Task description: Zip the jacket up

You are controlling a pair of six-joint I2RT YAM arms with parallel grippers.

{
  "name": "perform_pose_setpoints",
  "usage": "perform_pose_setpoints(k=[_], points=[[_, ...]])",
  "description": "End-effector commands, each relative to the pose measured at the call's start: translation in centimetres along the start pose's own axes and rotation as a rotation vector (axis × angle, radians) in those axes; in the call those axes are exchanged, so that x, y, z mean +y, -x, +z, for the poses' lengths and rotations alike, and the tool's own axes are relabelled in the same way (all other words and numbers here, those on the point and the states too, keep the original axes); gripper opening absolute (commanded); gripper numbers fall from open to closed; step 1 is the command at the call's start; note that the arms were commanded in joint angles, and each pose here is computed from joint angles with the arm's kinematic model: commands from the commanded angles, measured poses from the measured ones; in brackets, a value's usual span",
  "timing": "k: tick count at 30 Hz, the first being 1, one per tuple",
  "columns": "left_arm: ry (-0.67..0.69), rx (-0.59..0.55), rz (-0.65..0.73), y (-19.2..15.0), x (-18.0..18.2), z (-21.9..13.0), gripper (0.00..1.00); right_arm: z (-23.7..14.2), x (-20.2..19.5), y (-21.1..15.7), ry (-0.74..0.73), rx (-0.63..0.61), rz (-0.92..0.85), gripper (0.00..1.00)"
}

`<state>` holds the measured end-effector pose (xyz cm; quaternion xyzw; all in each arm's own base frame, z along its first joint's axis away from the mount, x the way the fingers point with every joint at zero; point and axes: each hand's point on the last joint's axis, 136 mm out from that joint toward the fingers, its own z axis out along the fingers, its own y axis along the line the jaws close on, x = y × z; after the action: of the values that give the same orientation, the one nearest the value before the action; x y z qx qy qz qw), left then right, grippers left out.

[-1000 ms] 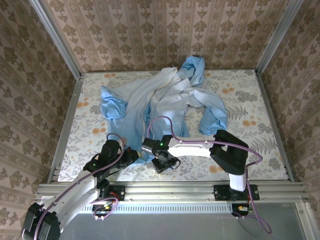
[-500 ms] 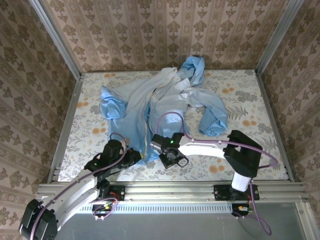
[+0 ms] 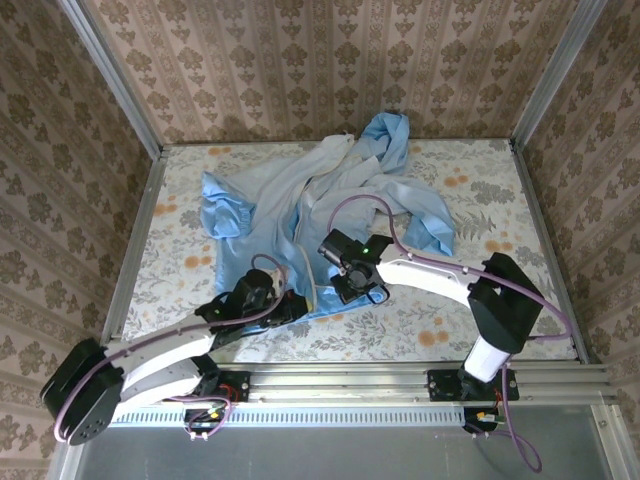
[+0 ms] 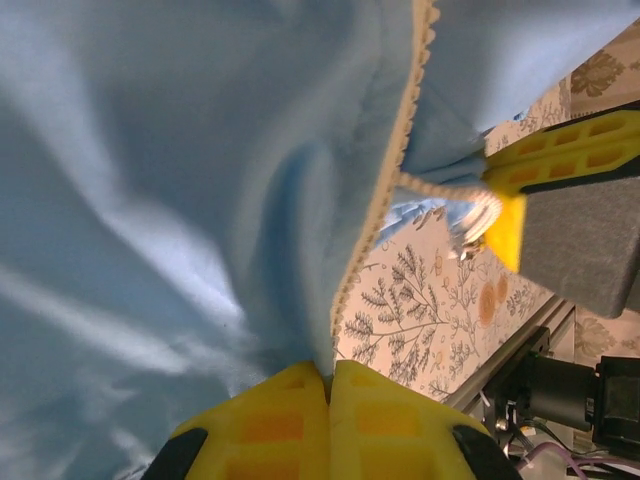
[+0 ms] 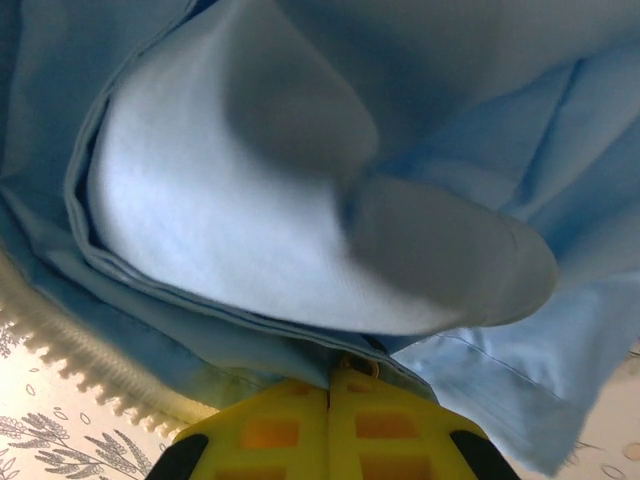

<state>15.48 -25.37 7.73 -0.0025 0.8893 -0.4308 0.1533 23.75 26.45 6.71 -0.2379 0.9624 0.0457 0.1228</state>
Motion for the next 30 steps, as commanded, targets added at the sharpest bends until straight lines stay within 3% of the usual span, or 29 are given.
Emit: perform_pose_setpoints(k=[1, 11, 21, 27, 30], points=[[-0.096, -0.054, 0.03, 1.7, -3.0, 0.6, 0.0, 1.5, 1.5, 0.0, 0.087, 0.005, -0.032, 0.0], [-0.021, -0.053, -0.032, 1.8, -0.5, 2.5, 0.0, 1.6, 4.5, -0.1, 0.286, -0.052, -0.067, 0.19], [0.03, -0.077, -0.085, 2.5, 1.9, 2.1, 0.0, -2.5, 6.4, -0.6, 0.487, -0.211, -0.195, 0.33], [0.037, -0.059, -0.091, 2.7, 2.4, 2.3, 0.0, -1.9, 4.9, -1.4, 0.476, -0.236, -0.257, 0.43], [0.036, -0.048, -0.095, 2.7, 2.5, 2.5, 0.0, -0.4, 3.9, -2.1, 0.412, -0.204, -0.307, 0.54]])
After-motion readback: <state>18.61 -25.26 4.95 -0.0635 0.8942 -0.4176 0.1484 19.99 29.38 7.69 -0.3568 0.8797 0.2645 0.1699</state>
